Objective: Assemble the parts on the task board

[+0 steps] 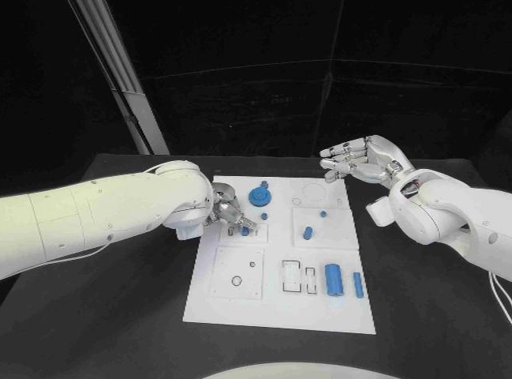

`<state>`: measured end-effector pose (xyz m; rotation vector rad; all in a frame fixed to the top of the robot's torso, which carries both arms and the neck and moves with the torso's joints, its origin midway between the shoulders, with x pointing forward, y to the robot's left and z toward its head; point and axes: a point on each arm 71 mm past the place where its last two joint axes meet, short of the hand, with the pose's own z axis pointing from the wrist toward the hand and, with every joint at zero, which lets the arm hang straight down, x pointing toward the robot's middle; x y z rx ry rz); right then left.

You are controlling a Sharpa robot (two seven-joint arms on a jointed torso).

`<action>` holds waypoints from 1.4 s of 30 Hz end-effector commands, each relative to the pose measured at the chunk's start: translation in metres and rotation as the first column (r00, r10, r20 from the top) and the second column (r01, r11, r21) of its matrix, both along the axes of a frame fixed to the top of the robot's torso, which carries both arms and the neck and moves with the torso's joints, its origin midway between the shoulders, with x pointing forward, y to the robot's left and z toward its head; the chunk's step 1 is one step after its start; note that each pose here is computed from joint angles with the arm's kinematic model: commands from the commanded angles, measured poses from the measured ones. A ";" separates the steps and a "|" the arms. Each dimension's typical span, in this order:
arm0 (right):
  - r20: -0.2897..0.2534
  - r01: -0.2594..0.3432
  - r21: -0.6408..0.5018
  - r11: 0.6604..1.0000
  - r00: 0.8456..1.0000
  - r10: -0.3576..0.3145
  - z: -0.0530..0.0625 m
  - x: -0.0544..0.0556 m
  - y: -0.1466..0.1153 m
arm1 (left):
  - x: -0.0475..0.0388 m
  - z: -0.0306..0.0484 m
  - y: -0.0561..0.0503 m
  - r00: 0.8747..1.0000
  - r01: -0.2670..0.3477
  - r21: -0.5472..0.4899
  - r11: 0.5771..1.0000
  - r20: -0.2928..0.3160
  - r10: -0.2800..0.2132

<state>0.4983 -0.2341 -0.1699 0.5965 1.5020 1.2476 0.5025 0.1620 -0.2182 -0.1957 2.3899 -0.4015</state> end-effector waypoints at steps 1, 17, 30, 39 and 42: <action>0.011 -0.009 0.006 1.000 1.000 0.009 0.002 0.000 0.001 | -0.0007 0.0030 0.002 1.000 0.001 -0.019 1.000 0.016 0.000; 0.008 0.002 0.004 1.000 1.000 -0.002 0.000 0.003 -0.003 | 0.0348 0.0704 0.028 0.999 -0.022 -0.100 0.995 0.032 0.025; 0.006 -0.003 0.006 1.000 1.000 0.003 0.000 0.003 0.000 | 0.0624 0.0590 0.043 0.999 -0.052 0.018 0.998 0.007 0.052; 0.008 -0.006 0.008 1.000 1.000 0.006 0.000 0.003 0.001 | 0.0717 0.0390 0.045 0.998 -0.057 0.068 0.996 0.027 0.055; 0.008 -0.009 0.009 1.000 1.000 0.009 0.000 0.003 0.002 | 0.0731 0.0360 0.044 0.998 -0.059 0.066 0.996 0.033 0.056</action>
